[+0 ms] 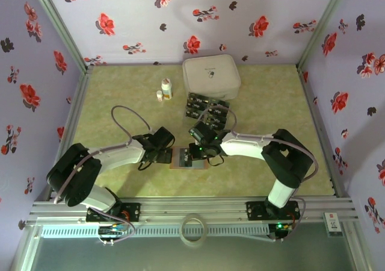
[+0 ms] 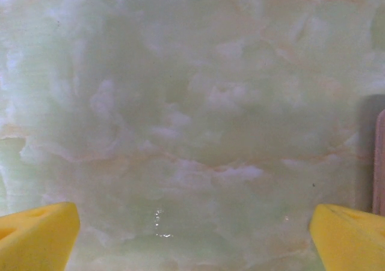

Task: Put the credit cards into the card holder

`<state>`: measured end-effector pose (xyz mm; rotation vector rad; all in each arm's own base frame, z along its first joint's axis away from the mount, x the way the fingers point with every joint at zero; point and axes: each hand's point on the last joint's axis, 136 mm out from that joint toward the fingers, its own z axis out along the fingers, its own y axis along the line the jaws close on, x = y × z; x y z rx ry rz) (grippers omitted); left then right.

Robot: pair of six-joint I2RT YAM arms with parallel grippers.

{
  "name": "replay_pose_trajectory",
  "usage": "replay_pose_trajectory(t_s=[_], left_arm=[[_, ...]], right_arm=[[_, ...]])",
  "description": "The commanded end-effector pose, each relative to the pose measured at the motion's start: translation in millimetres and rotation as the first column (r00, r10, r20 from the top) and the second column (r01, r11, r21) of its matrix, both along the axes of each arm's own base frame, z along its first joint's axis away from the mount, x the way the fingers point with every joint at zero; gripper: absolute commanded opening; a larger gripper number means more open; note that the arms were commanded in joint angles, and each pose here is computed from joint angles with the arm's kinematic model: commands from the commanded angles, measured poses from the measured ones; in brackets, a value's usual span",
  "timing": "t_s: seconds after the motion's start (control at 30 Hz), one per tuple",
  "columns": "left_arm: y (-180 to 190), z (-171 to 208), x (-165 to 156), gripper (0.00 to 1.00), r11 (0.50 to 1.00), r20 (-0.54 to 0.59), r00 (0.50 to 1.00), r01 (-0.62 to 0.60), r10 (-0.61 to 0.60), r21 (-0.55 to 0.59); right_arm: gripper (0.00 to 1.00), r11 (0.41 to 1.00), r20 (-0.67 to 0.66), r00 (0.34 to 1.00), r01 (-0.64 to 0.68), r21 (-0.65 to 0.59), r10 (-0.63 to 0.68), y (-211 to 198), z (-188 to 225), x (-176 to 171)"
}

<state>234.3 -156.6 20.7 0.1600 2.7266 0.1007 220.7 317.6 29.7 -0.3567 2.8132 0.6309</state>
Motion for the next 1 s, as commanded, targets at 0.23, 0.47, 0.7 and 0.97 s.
replay_pose_trajectory(t_s=[0.23,0.47,0.7,0.97], left_arm=[[-9.8,-5.5,-1.3,1.0,0.999,-0.013,0.999,0.033,-0.033,-0.003],[-13.9,-7.3,-3.3,1.0,0.999,-0.015,0.999,0.043,-0.043,-0.006],[-8.3,-2.6,-4.6,1.0,0.999,-0.003,0.999,0.033,-0.033,0.006],[20.1,23.5,-3.6,1.0,0.999,0.076,0.996,-0.046,0.045,0.007]], right_arm=[[0.0,0.999,-0.005,0.999,-0.032,0.04,0.032,27.1,1.6,-0.4],[0.0,0.996,-0.007,0.999,-0.045,0.071,0.045,41.4,6.4,-1.7],[0.0,0.995,0.0,0.998,-0.055,0.08,0.055,44.3,12.1,-2.4],[0.0,0.999,0.056,0.998,-0.03,0.029,0.028,20.5,26.4,2.0]])
